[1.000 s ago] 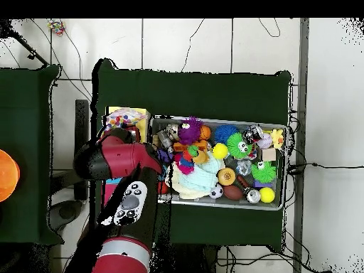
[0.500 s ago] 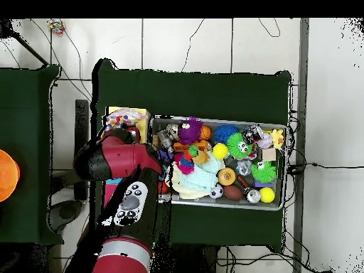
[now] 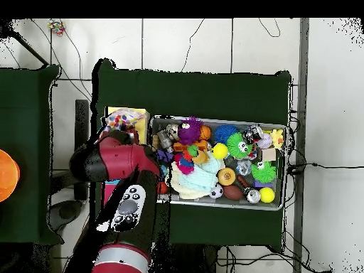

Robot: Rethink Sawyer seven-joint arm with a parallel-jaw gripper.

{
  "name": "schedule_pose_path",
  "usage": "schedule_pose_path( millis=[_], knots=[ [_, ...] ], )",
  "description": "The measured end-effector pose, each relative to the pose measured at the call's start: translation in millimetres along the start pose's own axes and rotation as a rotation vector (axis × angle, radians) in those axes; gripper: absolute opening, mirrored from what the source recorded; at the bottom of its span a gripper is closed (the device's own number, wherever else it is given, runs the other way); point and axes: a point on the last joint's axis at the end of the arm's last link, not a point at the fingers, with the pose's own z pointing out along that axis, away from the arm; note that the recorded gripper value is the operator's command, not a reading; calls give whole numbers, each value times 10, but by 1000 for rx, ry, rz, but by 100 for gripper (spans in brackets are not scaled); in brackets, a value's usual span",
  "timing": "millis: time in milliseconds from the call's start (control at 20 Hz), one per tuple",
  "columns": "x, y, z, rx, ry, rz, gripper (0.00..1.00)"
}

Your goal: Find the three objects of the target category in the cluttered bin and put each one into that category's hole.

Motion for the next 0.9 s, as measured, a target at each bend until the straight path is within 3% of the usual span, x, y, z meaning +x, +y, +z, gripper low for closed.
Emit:
schedule_pose_path(
  millis=[250, 900],
  knots=[
    [-34, 19, -126, -4, 29, 1, 0],
    [-38, 11, -172, 5, 39, 1, 0]
  ],
)
